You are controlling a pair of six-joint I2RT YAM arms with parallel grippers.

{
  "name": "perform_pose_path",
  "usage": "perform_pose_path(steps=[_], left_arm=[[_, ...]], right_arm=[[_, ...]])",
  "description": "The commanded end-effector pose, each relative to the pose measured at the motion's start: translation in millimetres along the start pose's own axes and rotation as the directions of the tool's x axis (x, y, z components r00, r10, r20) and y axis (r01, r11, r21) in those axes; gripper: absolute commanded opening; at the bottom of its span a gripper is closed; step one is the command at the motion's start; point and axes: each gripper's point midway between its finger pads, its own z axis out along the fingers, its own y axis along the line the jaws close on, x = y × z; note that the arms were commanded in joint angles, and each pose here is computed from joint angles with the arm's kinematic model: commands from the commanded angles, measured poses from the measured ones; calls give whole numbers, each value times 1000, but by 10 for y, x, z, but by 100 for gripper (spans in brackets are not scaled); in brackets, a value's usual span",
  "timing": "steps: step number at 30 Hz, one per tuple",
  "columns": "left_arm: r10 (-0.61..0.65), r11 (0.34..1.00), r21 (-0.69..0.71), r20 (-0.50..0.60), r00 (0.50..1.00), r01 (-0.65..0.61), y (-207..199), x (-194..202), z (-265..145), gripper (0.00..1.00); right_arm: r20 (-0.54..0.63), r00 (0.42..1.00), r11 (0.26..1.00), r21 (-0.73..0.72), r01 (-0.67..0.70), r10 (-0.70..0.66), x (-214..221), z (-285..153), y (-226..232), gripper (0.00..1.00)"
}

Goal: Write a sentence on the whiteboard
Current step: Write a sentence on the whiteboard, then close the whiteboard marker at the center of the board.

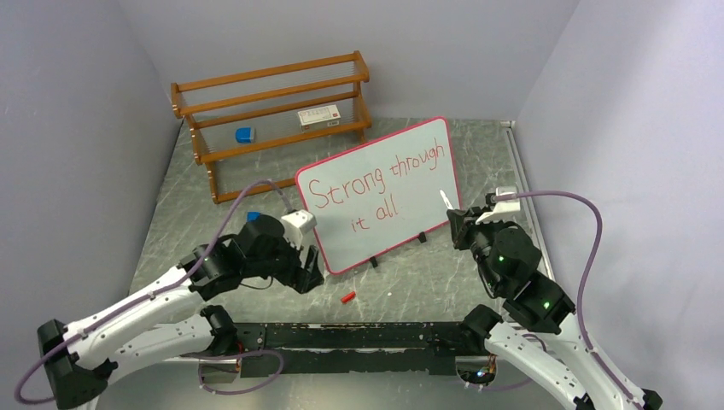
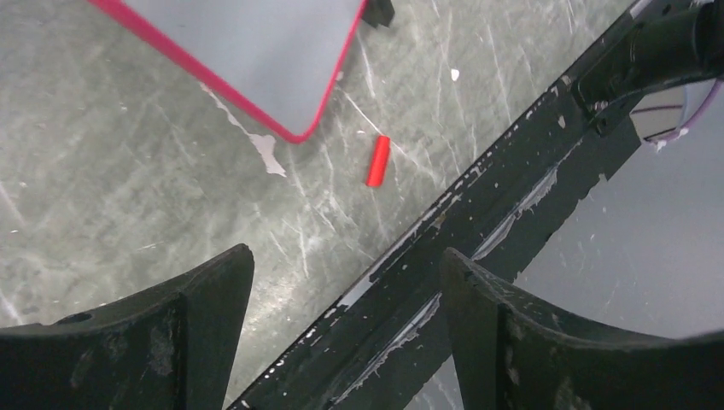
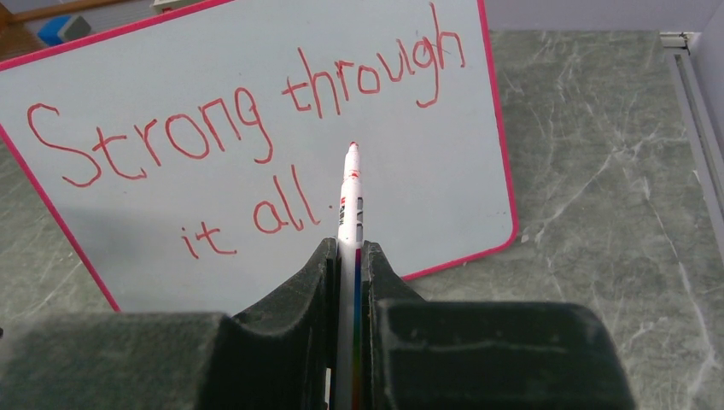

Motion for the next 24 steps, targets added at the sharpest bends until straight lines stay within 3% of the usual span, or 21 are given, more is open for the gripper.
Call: perform_pose_path(steps=[1,7,13,24], left_arm=[[-1,998,-66,33,999,3,-85,7,141,82],[132,982,-132,-51,990,-138,-293,208,431,80],[253,949,-143,-182,950,-280,-424,386,712,75],[343,916,-85,-343,874,-393,-499,690,1177,59]], right_arm=[[24,1000,1000,21,-1,0,-32,-12,-55,0],[26,1000,1000,20,-7,7,-14,-23,-61,0],[20,1000,1000,23,-3,3,4,-22,-67,0],[18,1000,1000,31,-3,3,17,-23,-83,0]])
